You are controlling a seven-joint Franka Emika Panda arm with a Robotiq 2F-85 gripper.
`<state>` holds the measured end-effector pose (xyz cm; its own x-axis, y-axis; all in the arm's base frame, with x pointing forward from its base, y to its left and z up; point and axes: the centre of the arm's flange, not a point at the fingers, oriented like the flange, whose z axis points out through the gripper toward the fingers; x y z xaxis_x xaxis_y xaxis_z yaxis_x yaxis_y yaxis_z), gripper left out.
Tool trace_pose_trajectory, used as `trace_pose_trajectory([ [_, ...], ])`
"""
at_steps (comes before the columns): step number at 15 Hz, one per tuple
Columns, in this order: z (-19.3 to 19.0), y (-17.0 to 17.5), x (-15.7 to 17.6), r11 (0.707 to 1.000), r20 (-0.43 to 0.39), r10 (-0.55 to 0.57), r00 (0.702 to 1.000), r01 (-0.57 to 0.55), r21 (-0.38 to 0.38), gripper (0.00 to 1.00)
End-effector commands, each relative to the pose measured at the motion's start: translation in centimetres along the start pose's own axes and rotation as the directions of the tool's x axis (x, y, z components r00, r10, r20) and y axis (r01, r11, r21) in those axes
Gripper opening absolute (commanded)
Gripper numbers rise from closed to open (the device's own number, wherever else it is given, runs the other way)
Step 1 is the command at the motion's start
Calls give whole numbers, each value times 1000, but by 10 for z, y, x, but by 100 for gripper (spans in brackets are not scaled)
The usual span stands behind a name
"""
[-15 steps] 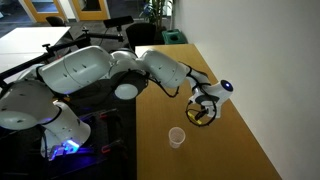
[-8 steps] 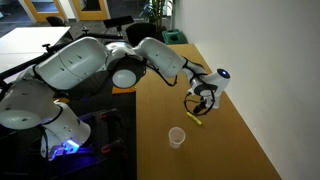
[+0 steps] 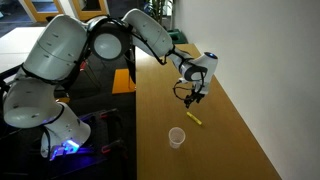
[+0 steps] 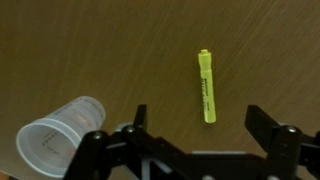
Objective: Pick the marker from the cup and put it on the table
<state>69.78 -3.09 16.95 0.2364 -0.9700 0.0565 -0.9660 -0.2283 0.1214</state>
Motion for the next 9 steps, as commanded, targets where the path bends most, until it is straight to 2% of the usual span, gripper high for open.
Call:
trace_pose_trajectory([
  [1,-25,58,-22,999,-44,37,998,-38,-37,100],
  [5,-33,81,-28,996,-64,58,996,-62,-63,100],
  [6,-18,50,-20,997,-46,35,998,-38,-71,100],
  [9,-18,53,-21,996,-44,35,998,-39,-75,100],
])
